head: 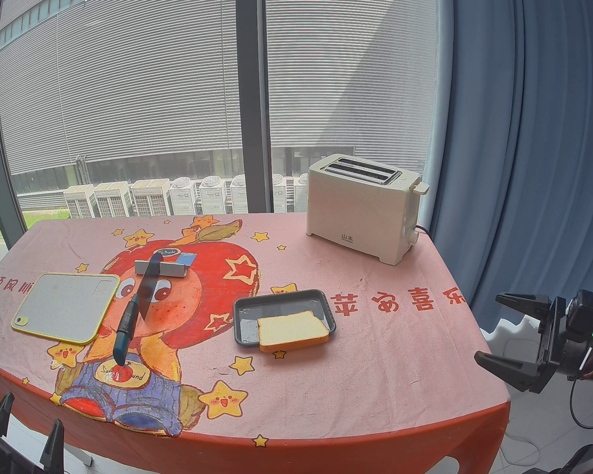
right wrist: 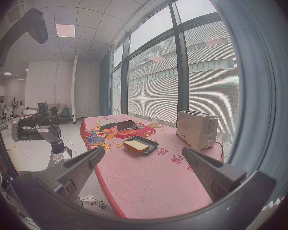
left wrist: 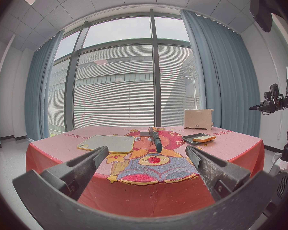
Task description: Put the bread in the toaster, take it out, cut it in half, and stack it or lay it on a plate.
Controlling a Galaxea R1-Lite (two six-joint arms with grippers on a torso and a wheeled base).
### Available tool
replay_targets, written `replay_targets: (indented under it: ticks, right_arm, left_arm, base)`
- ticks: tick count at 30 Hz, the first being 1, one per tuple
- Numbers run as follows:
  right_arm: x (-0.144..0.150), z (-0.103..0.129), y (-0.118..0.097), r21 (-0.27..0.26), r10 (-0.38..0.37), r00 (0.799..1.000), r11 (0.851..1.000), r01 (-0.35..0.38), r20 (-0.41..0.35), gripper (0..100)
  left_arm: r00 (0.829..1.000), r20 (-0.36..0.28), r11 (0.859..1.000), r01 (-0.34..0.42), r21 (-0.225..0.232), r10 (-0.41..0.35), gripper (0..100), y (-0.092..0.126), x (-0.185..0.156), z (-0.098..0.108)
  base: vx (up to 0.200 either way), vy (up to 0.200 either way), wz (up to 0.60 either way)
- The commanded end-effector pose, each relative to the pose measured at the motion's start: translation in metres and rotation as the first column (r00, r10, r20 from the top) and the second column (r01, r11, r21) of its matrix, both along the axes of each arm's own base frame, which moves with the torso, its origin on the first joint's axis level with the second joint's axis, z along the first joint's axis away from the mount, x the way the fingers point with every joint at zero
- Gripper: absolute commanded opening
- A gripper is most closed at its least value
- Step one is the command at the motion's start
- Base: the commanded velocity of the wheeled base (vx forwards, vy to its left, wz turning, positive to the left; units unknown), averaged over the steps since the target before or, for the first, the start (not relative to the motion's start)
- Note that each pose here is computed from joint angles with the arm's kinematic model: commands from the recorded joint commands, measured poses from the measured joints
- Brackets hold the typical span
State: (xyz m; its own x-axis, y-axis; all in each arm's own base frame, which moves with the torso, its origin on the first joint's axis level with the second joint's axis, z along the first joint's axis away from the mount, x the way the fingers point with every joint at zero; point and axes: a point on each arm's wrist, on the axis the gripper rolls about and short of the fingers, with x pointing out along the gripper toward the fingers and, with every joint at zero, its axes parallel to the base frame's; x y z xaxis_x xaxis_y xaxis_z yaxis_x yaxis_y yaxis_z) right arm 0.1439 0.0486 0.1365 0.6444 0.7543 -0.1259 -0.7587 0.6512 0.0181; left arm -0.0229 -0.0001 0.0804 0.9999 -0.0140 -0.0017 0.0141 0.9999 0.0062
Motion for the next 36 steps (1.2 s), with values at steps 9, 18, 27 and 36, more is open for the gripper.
replay_targets:
  ticks: [9,18,27,36]
  right_arm:
    - [0.017,-0.011,0.010,-0.010,0.025,0.999,1.000,-0.026,-0.039,100]
    - [0.028,-0.015,0.020,-0.008,0.040,0.998,0.999,-0.040,-0.038,100]
    - [0.036,-0.016,0.026,-0.007,0.054,0.997,0.998,-0.055,-0.047,100]
    - [0.042,-0.017,0.033,0.011,0.067,0.995,0.998,-0.067,-0.075,100]
  left_arm:
    - [1.000,-0.001,1.000,0.000,0.000,0.000,100,0.000,0.000,-0.005]
    - [1.000,-0.001,1.000,0.000,0.000,0.000,100,0.000,0.000,-0.005]
    - [1.000,-0.001,1.000,0.000,0.000,0.000,100,0.000,0.000,-0.005]
    - [1.000,-0.001,1.000,0.000,0.000,0.000,100,0.000,0.000,-0.005]
  base:
    - [0.000,0.000,0.00]
    - [0.000,0.000,0.00]
    - [0.000,0.000,0.00]
    - [0.000,0.000,0.00]
